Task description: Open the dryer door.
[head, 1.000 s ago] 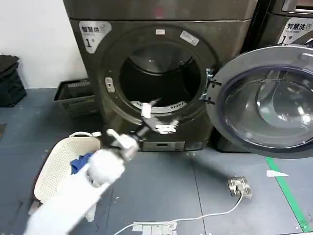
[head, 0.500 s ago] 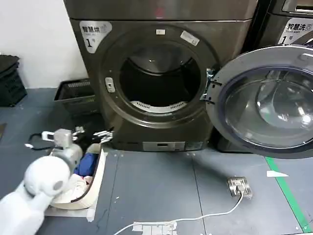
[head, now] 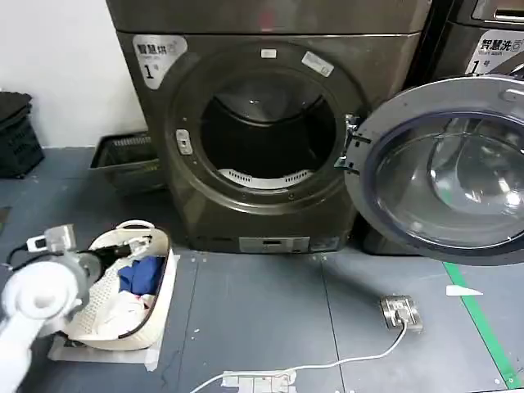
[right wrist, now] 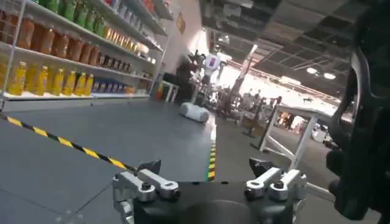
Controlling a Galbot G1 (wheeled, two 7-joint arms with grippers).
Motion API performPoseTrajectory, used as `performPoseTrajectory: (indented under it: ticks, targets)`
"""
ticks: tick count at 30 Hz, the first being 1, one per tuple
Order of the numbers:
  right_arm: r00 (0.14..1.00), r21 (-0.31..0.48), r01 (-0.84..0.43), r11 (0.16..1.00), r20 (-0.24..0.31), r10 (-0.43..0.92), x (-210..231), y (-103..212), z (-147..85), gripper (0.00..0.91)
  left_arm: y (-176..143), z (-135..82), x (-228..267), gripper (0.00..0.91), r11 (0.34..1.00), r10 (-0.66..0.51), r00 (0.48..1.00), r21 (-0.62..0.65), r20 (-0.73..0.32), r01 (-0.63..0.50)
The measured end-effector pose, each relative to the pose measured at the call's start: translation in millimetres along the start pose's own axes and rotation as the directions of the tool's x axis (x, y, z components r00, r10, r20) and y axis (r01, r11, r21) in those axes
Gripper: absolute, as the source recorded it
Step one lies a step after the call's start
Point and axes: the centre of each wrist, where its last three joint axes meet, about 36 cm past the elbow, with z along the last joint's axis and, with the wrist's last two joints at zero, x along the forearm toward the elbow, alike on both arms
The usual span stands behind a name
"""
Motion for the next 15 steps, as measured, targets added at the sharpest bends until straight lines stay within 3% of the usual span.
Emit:
performPoseTrajectory:
  ticks: [15]
  targets:
    - [1.000, -0.008, 0.004, 1.000, -0.004, -0.004, 0.9, 1.0, 2.3, 0.907, 56.5, -11.9, -15.9, 0.907, 0.963, -0.139, 0.971, 0.200, -0.196, 0.179]
